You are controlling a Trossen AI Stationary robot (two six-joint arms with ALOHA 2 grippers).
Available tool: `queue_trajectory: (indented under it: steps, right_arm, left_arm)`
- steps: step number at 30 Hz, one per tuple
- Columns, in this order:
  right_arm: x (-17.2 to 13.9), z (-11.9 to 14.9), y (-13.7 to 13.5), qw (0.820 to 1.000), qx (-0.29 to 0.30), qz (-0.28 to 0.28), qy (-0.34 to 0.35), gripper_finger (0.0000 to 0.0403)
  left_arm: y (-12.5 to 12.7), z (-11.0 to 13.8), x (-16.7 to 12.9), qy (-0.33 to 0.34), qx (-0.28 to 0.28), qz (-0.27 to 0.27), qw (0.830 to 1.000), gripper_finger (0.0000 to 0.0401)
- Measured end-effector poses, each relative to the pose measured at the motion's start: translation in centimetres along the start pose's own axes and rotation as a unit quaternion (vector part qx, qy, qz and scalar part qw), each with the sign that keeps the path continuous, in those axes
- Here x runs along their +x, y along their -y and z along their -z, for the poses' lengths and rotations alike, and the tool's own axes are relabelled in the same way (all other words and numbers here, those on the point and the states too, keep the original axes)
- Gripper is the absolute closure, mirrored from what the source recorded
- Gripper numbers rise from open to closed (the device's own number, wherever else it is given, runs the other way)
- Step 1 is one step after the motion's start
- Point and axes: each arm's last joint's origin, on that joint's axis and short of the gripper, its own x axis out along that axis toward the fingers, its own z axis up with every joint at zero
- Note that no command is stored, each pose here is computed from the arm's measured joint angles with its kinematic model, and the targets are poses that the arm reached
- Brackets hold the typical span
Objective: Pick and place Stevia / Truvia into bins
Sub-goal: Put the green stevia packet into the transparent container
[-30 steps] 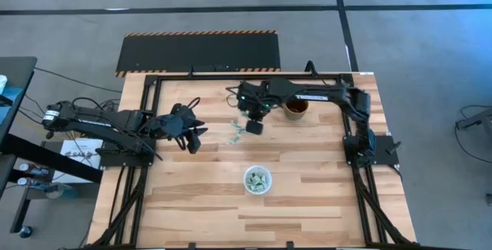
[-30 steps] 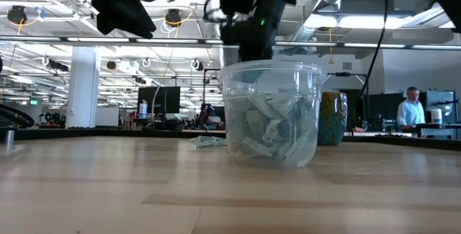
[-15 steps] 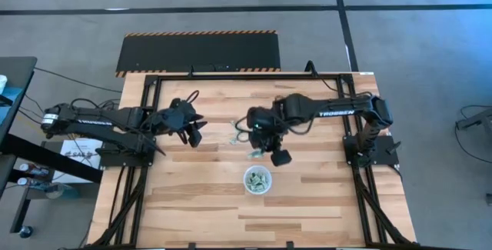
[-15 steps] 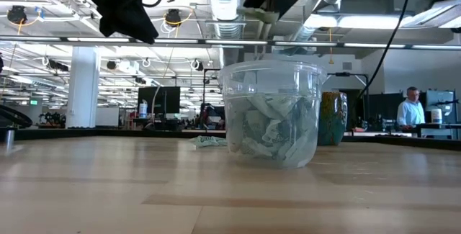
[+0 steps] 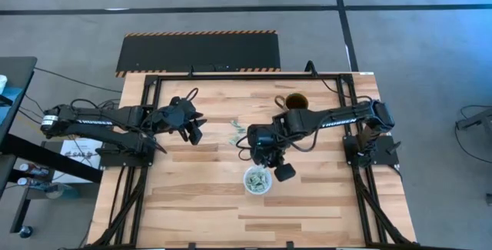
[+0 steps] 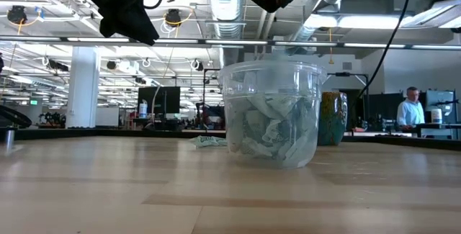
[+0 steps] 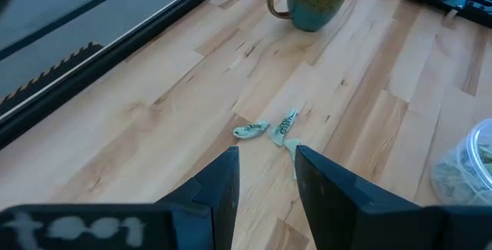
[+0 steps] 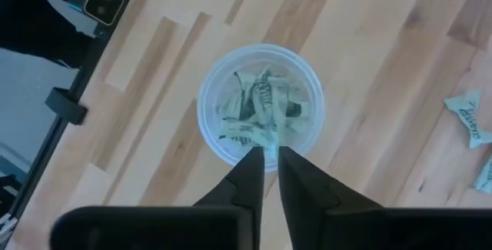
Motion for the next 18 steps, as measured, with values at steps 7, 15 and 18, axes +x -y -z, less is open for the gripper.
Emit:
queue_trajectory:
  steps: [7,15,18]
  right_arm:
    - [0.1,-0.1,-0.1,1.0,-0.003,0.004,0.003,0.0339]
    - [-1.0,1.3,2.9,0.997,0.071,0.018,-0.009,0.0337]
    - [-1.5,2.0,4.2,0.996,0.09,0.026,-0.008,0.0337]
  left_arm:
    - [0.0,0.0,0.0,-0.001,-0.004,0.002,1.0,0.0285]
    - [0.7,0.1,2.3,-0.055,0.035,0.081,0.995,0.0285]
    - [0.8,0.0,4.9,-0.066,0.064,0.092,0.991,0.0285]
